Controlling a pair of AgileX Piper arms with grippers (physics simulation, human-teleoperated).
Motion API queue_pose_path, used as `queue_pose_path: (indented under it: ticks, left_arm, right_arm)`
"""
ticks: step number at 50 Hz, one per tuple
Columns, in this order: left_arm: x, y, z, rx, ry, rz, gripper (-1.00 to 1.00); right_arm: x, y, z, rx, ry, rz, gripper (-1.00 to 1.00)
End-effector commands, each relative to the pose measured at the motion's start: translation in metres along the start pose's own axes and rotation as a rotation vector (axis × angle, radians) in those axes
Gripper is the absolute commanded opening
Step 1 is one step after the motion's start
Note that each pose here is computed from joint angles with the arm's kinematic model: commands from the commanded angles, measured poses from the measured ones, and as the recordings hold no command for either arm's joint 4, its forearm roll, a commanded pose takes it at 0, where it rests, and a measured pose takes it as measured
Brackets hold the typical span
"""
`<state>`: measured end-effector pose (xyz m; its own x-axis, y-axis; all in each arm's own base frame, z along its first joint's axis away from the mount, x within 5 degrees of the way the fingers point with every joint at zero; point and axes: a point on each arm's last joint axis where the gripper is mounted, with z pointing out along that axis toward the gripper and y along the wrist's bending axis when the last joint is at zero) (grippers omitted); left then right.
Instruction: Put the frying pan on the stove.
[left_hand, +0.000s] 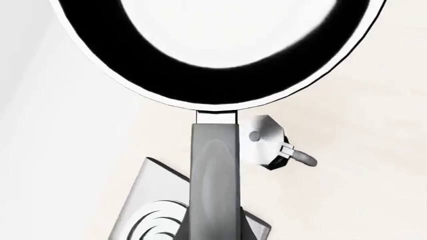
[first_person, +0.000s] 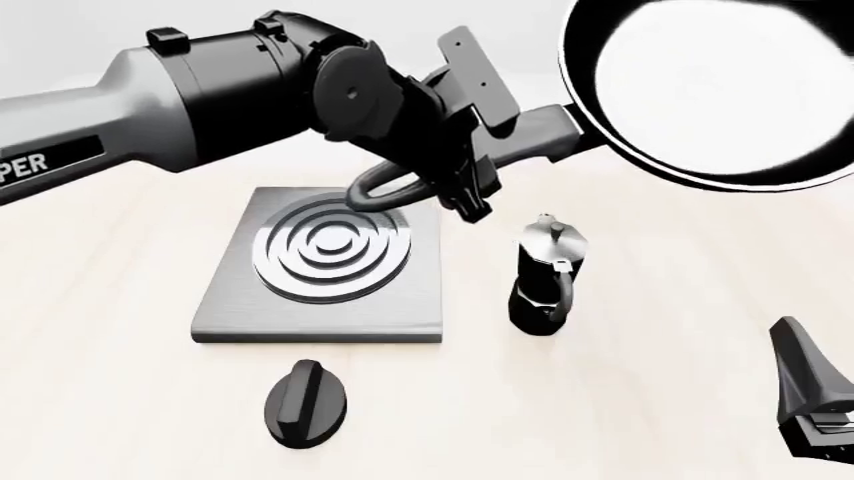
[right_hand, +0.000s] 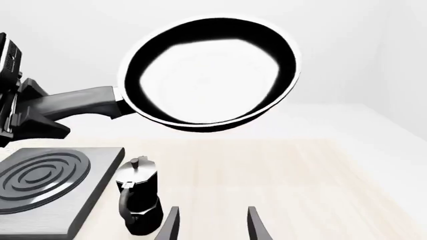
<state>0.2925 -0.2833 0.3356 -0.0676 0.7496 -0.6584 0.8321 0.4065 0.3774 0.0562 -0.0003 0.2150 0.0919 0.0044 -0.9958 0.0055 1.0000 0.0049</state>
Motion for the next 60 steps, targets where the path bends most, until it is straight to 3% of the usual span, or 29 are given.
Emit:
queue_pose_path:
  ticks: [1,8,23,27,29,31,34,38,39,41,42,44,45,46,48,60]
  left_arm:
    - [0.001,0.017,-0.019,-0.039,-0.028,-0.088,-1.00]
    - [0.014,0.030,-0.024,-0.067,-0.005,-0.142,-1.00]
    - [0.027,0.036,-0.047,-0.094,0.000,-0.239,-1.00]
    - [0.034,0.035,-0.055,-0.099,0.007,-0.270,-1.00]
    - [0.045,0.044,-0.058,-0.123,0.027,-0.300,-1.00]
    - [0.042,0.038,-0.063,-0.112,0.015,-0.317,-1.00]
    - [0.051,0.038,-0.069,-0.122,0.027,-0.323,-1.00]
    - [0.047,0.025,-0.081,-0.102,0.003,-0.424,-1.00]
    - [0.047,0.020,-0.085,-0.094,0.000,-0.421,-1.00]
    - [0.059,0.029,-0.085,-0.118,0.027,-0.414,-1.00]
    - [0.038,0.001,-0.100,-0.058,-0.054,-0.452,-1.00]
    - [0.039,0.000,-0.104,-0.060,-0.060,-0.489,-1.00]
    - [0.065,0.022,-0.100,-0.124,0.011,-0.427,-1.00]
    - [0.075,0.026,-0.099,-0.138,0.038,-0.407,-1.00]
    - [0.067,0.012,-0.109,-0.113,-0.004,-0.452,-1.00]
    - [0.111,0.010,-0.131,-0.174,0.051,-0.531,-1.00]
  right_arm:
    - [0.000,0.000,0.000,0.000,0.000,0.000,1.00]
    - [0.000,0.000,0.000,0.000,0.000,0.001,1.00]
    - [0.000,0.000,0.000,0.000,0.000,0.001,1.00]
    - [0.000,0.000,0.000,0.000,0.000,0.000,1.00]
    - [0.000,0.000,0.000,0.000,0.000,0.001,1.00]
    - [0.000,0.000,0.000,0.000,0.000,0.000,1.00]
    - [0.000,0.000,0.000,0.000,0.000,0.000,1.00]
    - [0.000,0.000,0.000,0.000,0.000,0.000,1.00]
    - [0.000,0.000,0.000,0.000,0.000,0.001,1.00]
    - [0.000,0.000,0.000,0.000,0.000,0.000,1.00]
    - [0.000,0.000,0.000,0.000,0.000,0.000,1.00]
    - [0.000,0.000,0.000,0.000,0.000,0.000,1.00]
    - [0.000,0.000,0.000,0.000,0.000,0.000,1.00]
    - [0.000,0.000,0.000,0.000,0.000,0.000,1.00]
    - [0.000,0.000,0.000,0.000,0.000,0.000,1.00]
    - [0.000,0.000,0.000,0.000,0.000,0.000,1.00]
